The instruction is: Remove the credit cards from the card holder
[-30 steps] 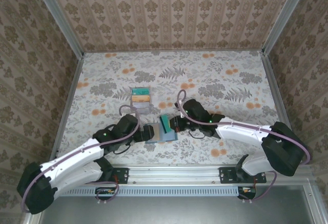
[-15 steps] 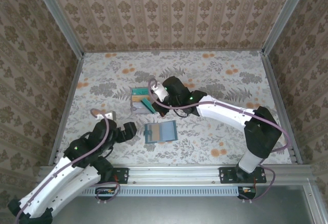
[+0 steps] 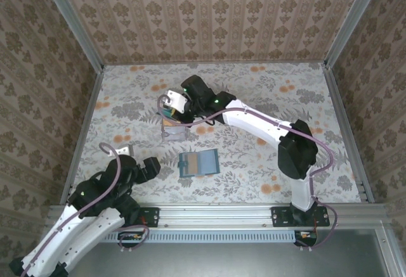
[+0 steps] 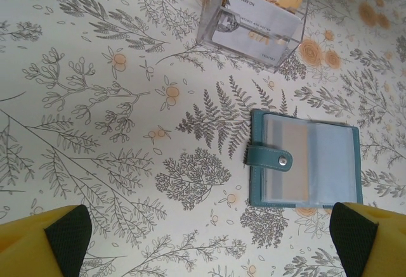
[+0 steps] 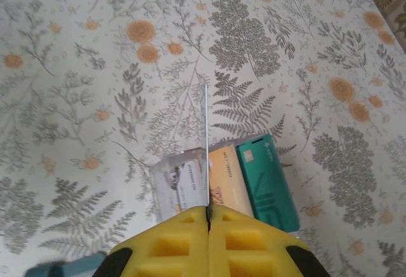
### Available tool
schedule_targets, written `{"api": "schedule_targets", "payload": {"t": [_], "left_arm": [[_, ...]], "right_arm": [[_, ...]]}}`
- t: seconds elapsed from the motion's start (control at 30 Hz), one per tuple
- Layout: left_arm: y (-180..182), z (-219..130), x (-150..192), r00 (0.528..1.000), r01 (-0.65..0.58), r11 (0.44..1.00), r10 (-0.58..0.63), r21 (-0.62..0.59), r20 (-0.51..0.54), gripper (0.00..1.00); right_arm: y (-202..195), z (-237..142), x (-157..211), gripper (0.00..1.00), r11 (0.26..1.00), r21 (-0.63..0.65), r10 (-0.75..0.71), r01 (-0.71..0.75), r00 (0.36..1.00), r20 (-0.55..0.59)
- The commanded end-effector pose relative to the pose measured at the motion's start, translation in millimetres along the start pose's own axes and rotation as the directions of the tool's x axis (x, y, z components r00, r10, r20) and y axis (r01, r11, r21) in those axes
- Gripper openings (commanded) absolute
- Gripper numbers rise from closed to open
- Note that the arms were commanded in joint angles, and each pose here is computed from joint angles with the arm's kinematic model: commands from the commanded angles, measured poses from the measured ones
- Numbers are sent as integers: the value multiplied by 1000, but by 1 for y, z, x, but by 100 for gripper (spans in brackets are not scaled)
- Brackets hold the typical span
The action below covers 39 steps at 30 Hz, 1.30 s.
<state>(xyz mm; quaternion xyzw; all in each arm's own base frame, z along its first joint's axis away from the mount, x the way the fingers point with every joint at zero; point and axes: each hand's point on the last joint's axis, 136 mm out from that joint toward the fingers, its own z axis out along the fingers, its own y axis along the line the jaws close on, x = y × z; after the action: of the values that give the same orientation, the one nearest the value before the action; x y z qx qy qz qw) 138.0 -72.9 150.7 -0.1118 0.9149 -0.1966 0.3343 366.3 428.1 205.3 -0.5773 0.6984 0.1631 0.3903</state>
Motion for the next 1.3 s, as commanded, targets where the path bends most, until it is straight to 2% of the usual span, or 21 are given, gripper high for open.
{"api": "schedule_targets", "payload": {"t": [0.0, 0.2, 0.67, 1.27], "left_arm": [[7, -12, -6, 999, 27, 1000, -27, -12, 33, 100], [8, -14, -6, 999, 29, 999, -28, -20, 29, 100], [8, -12, -4, 999, 31, 999, -31, -26, 17, 100], [7, -7, -1, 999, 34, 999, -33, -22, 8, 100]], "right_arm": [[-11, 10, 12, 0, 994, 1, -110, 111, 991, -78], [-21, 25, 27, 0, 988, -13, -156, 155, 979, -133], [-40, 62, 50, 0, 987, -37, -158, 154, 965, -208], [-45, 68, 75, 0, 989, -46, -147, 139, 949, -278]]}}
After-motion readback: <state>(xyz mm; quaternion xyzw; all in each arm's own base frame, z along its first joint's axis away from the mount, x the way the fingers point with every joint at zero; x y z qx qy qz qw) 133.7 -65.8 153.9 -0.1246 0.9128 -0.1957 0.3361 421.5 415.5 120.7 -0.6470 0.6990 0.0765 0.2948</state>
